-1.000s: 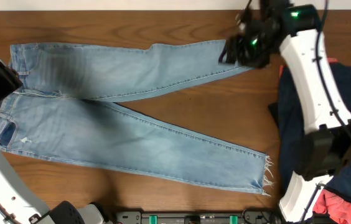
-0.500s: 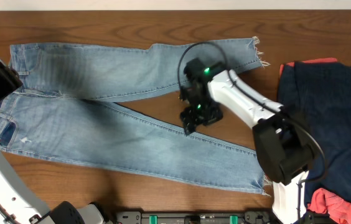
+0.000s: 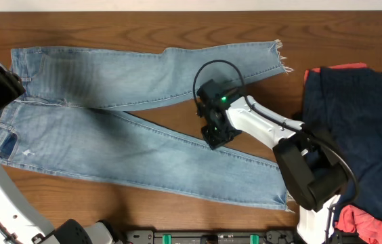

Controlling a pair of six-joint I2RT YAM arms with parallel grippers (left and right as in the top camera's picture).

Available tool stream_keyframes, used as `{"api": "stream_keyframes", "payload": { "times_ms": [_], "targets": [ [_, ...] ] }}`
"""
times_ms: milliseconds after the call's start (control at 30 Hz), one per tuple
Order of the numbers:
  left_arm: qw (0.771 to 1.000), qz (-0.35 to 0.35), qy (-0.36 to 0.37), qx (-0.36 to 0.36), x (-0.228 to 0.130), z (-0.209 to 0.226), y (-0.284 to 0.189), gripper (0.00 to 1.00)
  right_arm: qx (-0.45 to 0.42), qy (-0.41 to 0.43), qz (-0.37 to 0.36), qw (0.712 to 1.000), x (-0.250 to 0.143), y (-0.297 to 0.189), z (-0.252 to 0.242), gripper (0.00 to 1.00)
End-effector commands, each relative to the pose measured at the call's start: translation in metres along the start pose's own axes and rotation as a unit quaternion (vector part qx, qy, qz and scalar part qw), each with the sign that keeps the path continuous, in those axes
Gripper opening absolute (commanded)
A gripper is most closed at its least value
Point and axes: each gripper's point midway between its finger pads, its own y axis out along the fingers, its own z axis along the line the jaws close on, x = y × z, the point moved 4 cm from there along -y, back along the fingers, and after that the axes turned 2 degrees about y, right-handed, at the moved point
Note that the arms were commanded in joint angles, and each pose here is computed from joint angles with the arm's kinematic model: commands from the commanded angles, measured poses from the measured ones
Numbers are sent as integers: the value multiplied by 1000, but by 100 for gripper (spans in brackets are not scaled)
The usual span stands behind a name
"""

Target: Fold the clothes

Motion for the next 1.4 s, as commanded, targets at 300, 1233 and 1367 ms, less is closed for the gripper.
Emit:
{"api": "stream_keyframes", "payload": {
  "times_ms": [300, 1233, 1367],
  "targets": [
    [1000, -13, 4, -4, 2, -4, -9, 68, 171, -25, -46, 984, 39, -24, -46, 25],
    [1000, -16, 5, -3, 3, -4, -9, 72, -168, -25, -115, 979, 76, -28, -86, 7],
    [998, -8, -7, 57, 1, 13, -7, 75, -102, -24, -133, 986, 96, -60, -83, 52]
  ]
}}
